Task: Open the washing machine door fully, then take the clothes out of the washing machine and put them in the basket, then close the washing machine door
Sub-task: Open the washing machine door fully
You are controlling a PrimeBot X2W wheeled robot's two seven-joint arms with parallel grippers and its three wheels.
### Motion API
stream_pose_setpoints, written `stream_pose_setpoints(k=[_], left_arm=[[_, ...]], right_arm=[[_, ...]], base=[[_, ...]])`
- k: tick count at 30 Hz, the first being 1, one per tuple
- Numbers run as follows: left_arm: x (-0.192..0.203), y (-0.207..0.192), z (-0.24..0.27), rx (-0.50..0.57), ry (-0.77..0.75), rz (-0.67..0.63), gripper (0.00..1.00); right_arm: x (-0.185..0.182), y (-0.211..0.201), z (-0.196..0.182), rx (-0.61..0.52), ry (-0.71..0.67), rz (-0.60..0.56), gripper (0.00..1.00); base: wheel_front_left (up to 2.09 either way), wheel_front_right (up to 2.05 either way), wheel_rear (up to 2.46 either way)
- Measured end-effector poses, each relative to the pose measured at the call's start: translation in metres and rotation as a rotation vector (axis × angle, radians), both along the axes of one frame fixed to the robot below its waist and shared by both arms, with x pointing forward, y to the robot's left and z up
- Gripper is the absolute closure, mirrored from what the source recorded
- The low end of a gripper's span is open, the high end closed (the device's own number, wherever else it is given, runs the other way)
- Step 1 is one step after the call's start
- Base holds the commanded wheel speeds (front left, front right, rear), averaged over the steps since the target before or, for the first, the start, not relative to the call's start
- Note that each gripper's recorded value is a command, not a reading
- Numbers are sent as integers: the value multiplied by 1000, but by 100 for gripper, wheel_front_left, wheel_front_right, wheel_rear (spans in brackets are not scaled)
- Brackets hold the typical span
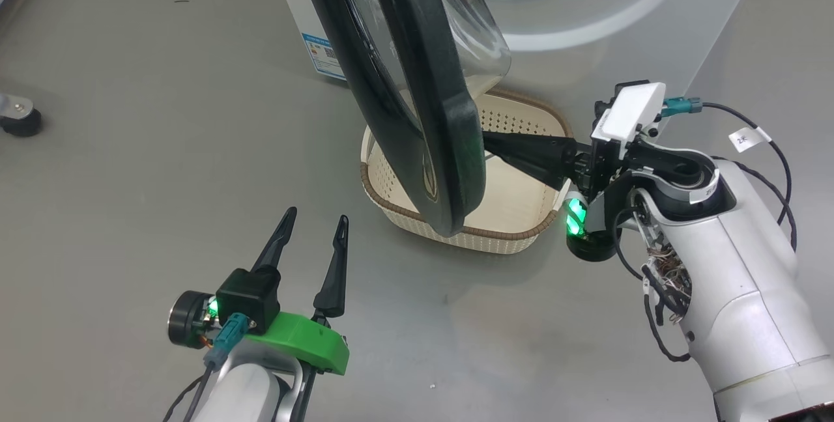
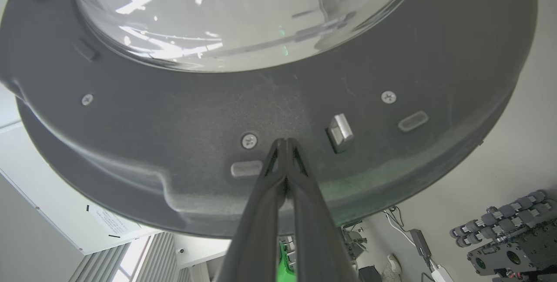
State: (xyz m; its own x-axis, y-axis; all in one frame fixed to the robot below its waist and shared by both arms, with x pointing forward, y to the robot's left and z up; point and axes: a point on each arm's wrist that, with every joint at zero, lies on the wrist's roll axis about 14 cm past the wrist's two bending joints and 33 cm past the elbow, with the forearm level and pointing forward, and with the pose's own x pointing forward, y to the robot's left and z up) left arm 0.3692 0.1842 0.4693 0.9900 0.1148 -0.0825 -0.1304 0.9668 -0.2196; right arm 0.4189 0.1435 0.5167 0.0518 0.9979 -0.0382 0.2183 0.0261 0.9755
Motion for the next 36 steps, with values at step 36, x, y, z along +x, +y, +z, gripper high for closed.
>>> stream_pose_setpoints(k=[36], left_arm=[[-7, 9, 15, 14, -50, 23, 0]], right_arm=[[-11, -27, -12, -219, -371, -157, 100]], base=[[0, 0, 0]])
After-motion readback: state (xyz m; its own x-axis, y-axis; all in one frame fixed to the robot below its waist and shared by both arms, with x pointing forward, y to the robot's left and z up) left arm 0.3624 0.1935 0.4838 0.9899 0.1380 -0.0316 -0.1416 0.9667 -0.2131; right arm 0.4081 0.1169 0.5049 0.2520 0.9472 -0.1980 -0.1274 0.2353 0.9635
